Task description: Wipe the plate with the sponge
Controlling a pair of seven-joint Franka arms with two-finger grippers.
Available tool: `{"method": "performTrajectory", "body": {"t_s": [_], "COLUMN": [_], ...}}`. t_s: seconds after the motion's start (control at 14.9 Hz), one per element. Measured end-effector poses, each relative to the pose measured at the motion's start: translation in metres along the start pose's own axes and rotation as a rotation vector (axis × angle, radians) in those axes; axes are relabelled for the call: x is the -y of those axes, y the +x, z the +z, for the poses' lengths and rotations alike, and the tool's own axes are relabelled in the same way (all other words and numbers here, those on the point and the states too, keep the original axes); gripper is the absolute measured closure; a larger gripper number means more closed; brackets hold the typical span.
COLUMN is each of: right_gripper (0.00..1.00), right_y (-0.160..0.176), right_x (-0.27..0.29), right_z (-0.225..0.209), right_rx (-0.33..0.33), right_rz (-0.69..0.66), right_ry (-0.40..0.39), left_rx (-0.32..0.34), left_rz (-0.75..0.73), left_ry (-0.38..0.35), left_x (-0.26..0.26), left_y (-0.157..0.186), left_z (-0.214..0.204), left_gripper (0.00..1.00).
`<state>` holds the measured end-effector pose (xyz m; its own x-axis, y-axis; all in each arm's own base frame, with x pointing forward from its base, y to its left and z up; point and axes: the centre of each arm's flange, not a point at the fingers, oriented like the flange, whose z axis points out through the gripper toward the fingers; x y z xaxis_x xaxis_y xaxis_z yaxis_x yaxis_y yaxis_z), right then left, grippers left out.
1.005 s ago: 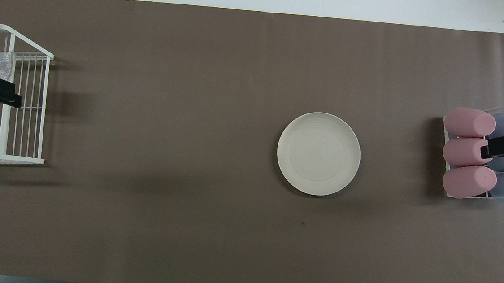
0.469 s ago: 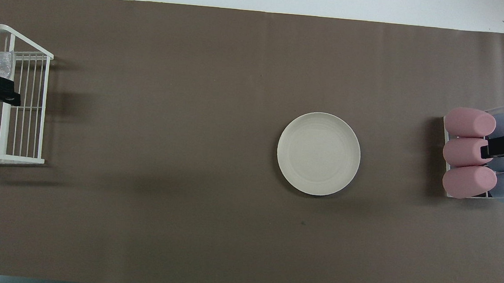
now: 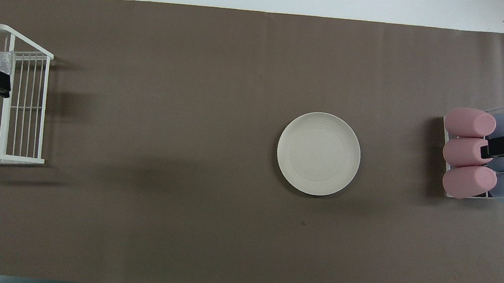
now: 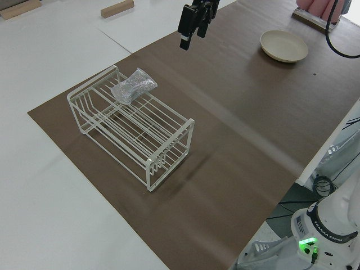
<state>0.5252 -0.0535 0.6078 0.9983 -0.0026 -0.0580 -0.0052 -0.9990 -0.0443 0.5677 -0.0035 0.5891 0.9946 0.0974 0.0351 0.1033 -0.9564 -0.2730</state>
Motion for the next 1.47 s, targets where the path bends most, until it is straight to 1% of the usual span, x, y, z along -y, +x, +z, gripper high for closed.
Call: {"method": "performTrajectory", "body": {"t_s": [0.2, 0.33, 0.4, 0.47, 0.67, 0.8, 0.87, 1.07, 1.21, 1.27, 1.41, 1.47], "right_gripper": [0.0, 0.0, 0.0, 0.0, 0.0, 0.0, 0.0, 0.0, 0.0, 0.0, 0.0, 0.0], "right_y": [0.0, 0.0, 0.0, 0.0, 0.0, -0.001, -0.001, 0.0, 0.0, 0.0, -0.001, -0.001], "right_x": [0.004, 0.007, 0.007, 0.007, 0.007, 0.007, 0.008, 0.011, 0.015, 0.016, 0.016, 0.017], "right_z": [0.001, 0.001, 0.001, 0.001, 0.0, 0.0, 0.0, 0.001, 0.001, 0.001, 0.003, 0.003], "right_rx": [0.004, 0.008, 0.007, 0.007, 0.006, 0.006, 0.007, 0.008, 0.009, 0.009, 0.011, 0.013], "right_rz": [-0.008, 0.009, 0.064, 0.152, 0.454, 0.616, 0.676, 0.832, 0.924, 0.982, 1.095, 1.128], "right_ry": [0.0, 0.0, -0.001, -0.001, -0.002, -0.002, -0.003, -0.004, -0.006, -0.007, -0.009, -0.009], "left_rx": [0.018, 0.011, 0.001, 0.0, -0.008, -0.024, -0.025, -0.029, -0.033, -0.035, -0.038, -0.04], "left_rz": [0.061, 0.108, 0.133, 0.152, 0.179, 0.199, 0.199, 0.164, 0.147, 0.139, 0.124, 0.116], "left_ry": [0.209, 0.343, 0.4, 0.444, 0.559, 0.637, 0.654, 0.666, 0.666, 0.666, 0.666, 0.666], "left_x": [-0.025, -0.047, -0.054, -0.059, -0.082, -0.088, -0.087, -0.082, -0.082, -0.082, -0.082, -0.082], "left_y": [0.027, 0.045, 0.053, 0.06, 0.076, 0.087, 0.09, 0.091, 0.091, 0.091, 0.09, 0.09], "left_z": [0.048, 0.08, 0.094, 0.107, 0.143, 0.159, 0.163, 0.164, 0.165, 0.166, 0.167, 0.168], "left_gripper": [0.0, 0.0, 0.0, 0.0, 0.0, 0.0, 0.0, 0.0, 0.04, 0.15, 0.39, 0.5]}}
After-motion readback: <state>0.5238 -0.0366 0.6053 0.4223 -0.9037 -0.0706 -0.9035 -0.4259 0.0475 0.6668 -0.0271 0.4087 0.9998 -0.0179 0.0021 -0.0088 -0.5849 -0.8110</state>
